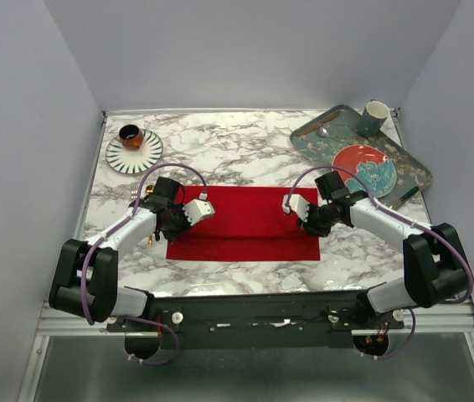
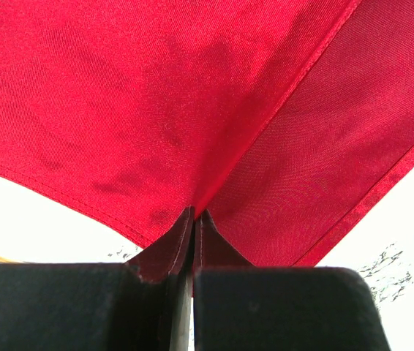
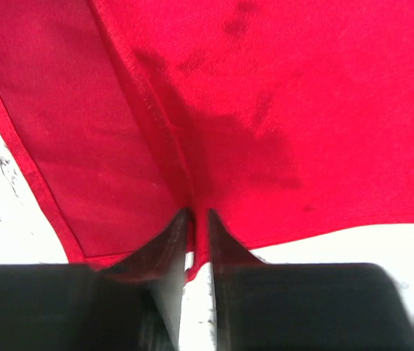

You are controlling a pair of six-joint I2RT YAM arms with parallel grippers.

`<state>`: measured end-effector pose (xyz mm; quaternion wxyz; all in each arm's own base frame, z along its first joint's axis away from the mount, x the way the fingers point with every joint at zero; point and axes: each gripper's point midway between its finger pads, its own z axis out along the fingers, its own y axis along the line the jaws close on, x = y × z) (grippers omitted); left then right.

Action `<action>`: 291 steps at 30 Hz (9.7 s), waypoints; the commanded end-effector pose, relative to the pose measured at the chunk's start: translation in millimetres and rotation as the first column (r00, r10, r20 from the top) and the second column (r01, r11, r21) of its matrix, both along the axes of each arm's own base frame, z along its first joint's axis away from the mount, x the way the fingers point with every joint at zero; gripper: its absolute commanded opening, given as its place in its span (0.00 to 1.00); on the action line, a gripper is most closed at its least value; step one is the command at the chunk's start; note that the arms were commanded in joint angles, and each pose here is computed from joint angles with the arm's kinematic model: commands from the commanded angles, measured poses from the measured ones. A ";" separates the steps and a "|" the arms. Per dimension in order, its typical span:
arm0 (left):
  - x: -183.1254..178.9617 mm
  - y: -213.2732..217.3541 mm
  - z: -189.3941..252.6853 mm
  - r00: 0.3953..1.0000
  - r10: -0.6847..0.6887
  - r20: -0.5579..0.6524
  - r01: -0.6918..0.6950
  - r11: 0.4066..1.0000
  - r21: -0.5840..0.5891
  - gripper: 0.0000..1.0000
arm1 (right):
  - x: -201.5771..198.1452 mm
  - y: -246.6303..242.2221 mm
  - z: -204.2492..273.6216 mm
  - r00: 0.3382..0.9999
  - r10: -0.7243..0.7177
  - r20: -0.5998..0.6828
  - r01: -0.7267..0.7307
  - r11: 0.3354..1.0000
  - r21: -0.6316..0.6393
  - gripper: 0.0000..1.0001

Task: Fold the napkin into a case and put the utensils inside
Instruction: Fold and flatten the napkin at the center of the board, then smooth out the rectangle-folded napkin at the center of the board.

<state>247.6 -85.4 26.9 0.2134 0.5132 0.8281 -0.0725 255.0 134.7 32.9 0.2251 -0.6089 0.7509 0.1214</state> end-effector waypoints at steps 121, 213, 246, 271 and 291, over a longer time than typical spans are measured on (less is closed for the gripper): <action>-89.7 1.1 28.1 0.993 -0.090 -0.075 0.091 0.996 0.007 0.00 | -40.0 9.9 4.2 0.996 0.029 -0.084 -0.030 1.000 -0.005 0.01; 138.4 -146.5 85.6 0.742 0.152 -0.653 -0.645 0.426 -0.634 0.99 | 111.8 153.8 60.6 0.462 -0.197 -0.865 0.737 0.628 0.251 1.00; 161.6 -62.7 -8.6 0.524 0.247 -0.815 -0.840 0.309 -0.446 0.99 | 104.7 46.2 -9.9 0.100 -0.237 -0.966 0.897 0.442 -0.015 1.00; 151.6 -151.3 88.9 0.714 0.101 -0.693 -0.663 0.417 -0.622 0.99 | 112.0 8.6 17.2 0.152 -0.328 -0.932 0.918 0.397 0.010 0.94; 145.1 -300.6 51.3 0.566 -0.035 -0.824 -0.761 0.363 -0.538 0.99 | 114.0 3.9 -0.2 0.099 -0.406 -0.908 0.927 0.369 -0.064 0.90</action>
